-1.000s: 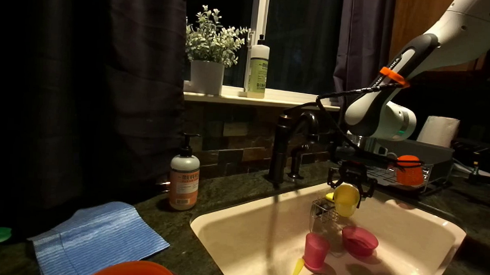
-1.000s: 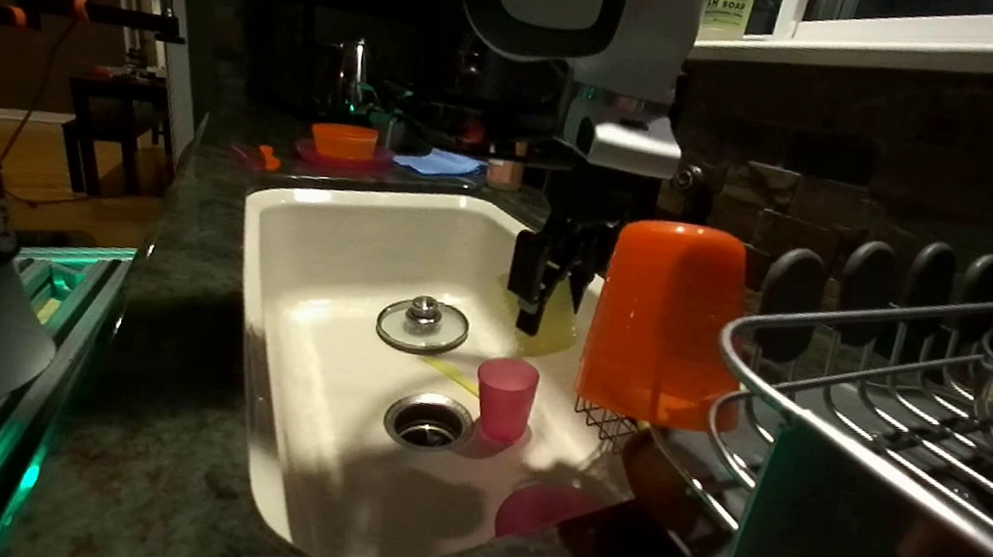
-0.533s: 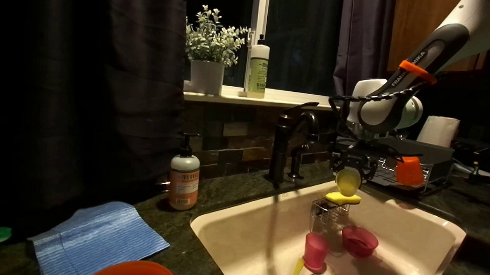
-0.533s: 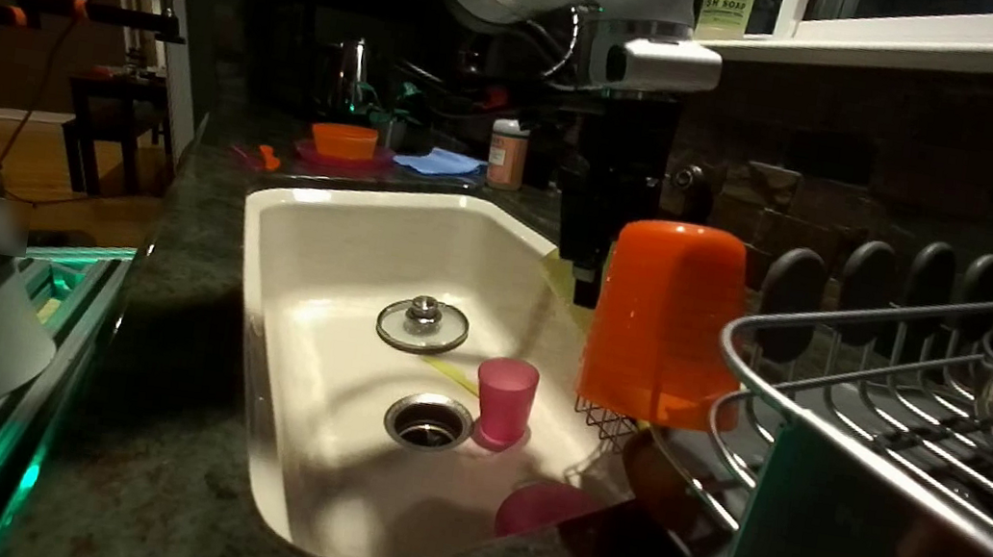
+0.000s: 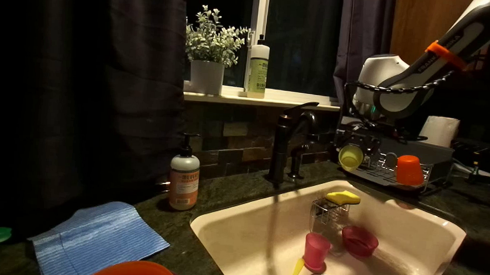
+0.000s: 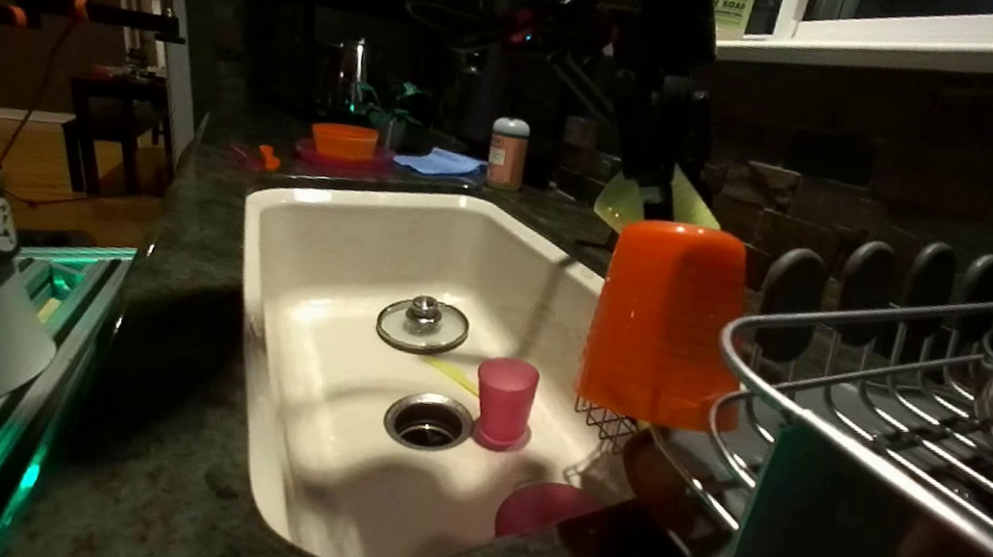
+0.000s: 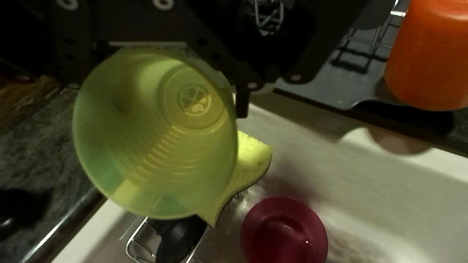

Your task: Put the yellow cup on the dishrack.

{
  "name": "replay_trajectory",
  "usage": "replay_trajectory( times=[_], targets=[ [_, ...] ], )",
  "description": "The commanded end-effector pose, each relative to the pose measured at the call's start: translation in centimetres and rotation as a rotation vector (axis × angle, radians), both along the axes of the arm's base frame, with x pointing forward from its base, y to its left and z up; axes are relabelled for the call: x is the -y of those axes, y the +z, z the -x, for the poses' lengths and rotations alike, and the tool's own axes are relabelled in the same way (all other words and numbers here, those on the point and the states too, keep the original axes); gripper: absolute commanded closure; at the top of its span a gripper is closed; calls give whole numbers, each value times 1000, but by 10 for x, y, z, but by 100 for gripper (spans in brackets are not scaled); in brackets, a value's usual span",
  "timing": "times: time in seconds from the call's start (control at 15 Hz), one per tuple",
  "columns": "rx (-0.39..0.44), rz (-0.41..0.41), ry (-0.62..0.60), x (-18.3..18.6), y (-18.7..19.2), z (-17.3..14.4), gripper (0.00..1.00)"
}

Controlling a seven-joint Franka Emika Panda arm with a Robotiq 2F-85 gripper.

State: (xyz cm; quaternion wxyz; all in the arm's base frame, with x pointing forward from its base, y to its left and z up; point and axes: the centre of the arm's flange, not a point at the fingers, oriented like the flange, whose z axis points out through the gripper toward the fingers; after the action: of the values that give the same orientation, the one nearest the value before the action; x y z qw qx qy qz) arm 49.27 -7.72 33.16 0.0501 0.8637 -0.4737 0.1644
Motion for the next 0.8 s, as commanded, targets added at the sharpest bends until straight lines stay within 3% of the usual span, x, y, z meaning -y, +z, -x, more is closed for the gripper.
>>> replay_trajectory(
  times=[0.0, 0.07, 0.27, 0.33, 0.73],
  targets=[
    [14, 7, 5, 1, 7, 0, 53],
    [24, 9, 6, 2, 13, 1, 28],
    [19, 10, 8, 2, 10, 0, 28],
    [16, 10, 8, 2, 9, 0, 53],
    [64, 243, 68, 2, 29, 10, 53]
  ],
)
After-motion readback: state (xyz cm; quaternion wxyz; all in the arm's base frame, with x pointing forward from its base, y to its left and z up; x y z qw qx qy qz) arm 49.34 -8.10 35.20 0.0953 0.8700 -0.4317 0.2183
